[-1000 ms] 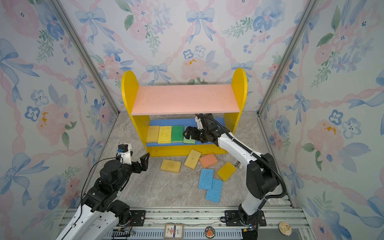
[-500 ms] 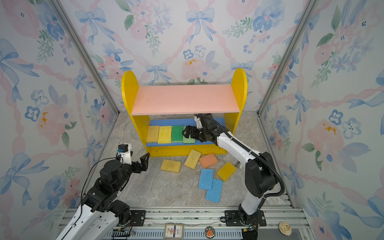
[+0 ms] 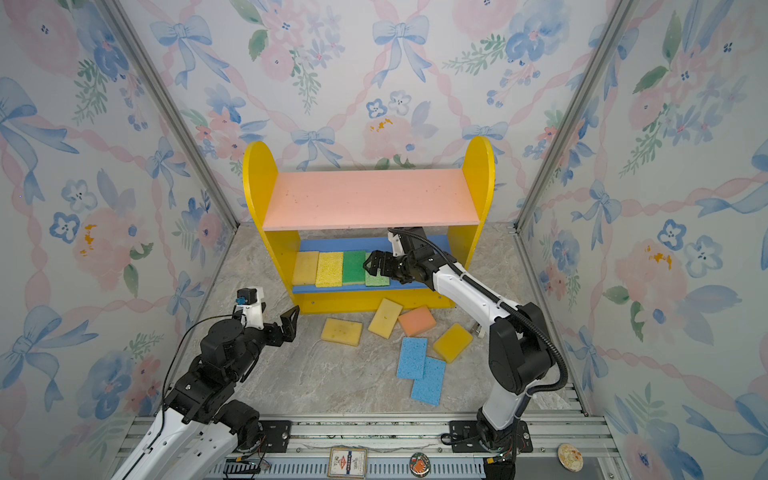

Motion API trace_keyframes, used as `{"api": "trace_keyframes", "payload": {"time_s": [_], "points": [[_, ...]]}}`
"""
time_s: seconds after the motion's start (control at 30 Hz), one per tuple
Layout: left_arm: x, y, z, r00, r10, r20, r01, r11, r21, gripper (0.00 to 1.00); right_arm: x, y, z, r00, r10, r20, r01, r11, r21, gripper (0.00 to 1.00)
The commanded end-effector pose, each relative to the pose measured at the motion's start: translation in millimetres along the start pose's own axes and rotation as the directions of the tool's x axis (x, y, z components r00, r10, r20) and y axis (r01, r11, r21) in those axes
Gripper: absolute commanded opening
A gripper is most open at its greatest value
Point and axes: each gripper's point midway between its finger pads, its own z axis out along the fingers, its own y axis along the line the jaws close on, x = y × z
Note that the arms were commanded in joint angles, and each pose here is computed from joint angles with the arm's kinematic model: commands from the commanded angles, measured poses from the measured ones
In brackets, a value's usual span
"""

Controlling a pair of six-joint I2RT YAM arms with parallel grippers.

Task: Place and organize the cleaning sponges onto the shelf
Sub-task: 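Withdraw the right gripper from the shelf toward the sponges on the table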

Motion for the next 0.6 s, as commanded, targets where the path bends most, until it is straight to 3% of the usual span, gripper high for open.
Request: {"api": "trace_keyframes", "payload": {"time_s": [0.0, 0.27, 0.57], "points": [[-1.3, -1.5, 1.5, 1.0, 0.006, 0.009, -0.006, 1.0, 0.01, 0.98, -0.7, -18.0, -6.9, 1.0, 0.019, -0.011, -0.018, 0.998, 0.065, 0.97], [-0.7, -1.1, 2.1, 1.0, 0.006, 0.007, -0.006, 1.0, 0.007, 0.98, 2.4, -8.0, -54.6, 0.997, -0.033, 0.07, 0.027, 0.995, 0.092, 0.97], [2.6, -2.1, 5.4, 1.0, 0.008, -0.012, -0.008, 1.0, 0.009, 0.98, 65.0, -29.8, -114.4, 0.995, -0.066, 0.079, 0.047, 0.974, 0.223, 0.97]]}}
